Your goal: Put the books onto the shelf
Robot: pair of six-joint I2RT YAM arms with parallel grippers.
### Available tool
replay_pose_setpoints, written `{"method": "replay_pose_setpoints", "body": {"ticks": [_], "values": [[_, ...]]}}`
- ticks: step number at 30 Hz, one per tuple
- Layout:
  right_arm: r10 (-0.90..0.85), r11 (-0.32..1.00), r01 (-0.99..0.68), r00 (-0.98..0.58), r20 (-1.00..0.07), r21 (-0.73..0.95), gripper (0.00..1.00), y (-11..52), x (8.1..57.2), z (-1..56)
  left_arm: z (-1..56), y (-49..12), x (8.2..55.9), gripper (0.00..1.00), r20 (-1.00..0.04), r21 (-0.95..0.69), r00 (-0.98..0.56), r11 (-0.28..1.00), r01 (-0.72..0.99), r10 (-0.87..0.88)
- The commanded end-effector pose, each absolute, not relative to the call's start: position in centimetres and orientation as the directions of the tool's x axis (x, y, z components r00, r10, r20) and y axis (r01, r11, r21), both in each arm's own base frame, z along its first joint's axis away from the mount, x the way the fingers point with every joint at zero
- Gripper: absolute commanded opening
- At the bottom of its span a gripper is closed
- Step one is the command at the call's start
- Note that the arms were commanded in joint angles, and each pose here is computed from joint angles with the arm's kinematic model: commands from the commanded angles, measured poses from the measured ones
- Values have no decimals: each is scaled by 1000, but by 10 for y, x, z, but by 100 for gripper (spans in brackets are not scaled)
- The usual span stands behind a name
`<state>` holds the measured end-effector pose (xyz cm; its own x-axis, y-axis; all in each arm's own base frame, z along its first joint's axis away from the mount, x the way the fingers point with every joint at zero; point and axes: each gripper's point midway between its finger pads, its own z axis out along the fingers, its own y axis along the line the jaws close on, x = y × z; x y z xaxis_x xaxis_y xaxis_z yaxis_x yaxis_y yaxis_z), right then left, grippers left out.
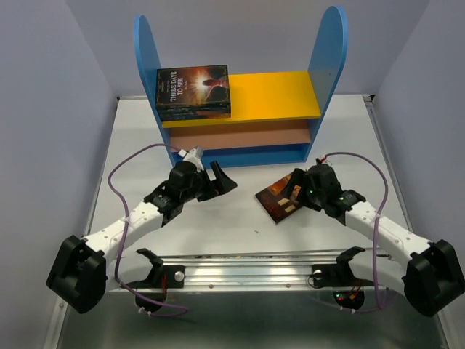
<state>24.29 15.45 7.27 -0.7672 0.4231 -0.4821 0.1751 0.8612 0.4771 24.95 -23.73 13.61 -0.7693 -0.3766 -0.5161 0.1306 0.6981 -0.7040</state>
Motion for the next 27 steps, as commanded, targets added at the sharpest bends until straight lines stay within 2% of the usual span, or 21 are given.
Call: {"method": "replay_pose_setpoints", "body": {"ticks": [1,6,10,12,15,17,21,25,27], "values": [[377,922,201,-665,-645,331,100,119,263,98,135,-247,239,99,-513,-719,-786,673,174,-345],[318,948,213,-693,-647,238,100,109,288,87,124,-270,229,99,-475,-735,-834,648,201,-281],[382,924,285,-648,-659,255,100,71,323,79,122,-281,224,99,-467,-740,-844,639,211,-263],[381,924,237,-661,-647,301,100,66,335,81,122,-284,221,99,-471,-740,-845,635,220,-255],[315,946,171,-689,-653,276,100,71,343,76,118,-286,217,99,-469,-736,-850,638,226,-240],[288,944,102,-722,-629,315,100,86,342,68,114,-286,215,99,-461,-734,-856,643,220,-235],[311,918,91,-769,-558,386,100,101,331,49,113,-286,212,99,-446,-740,-863,640,206,-238],[309,855,19,-821,-479,519,100,141,295,47,113,-281,205,99,-441,-743,-863,641,195,-247],[275,836,-39,-834,-479,548,100,167,278,54,109,-278,202,99,-431,-740,-866,648,179,-253]]}}
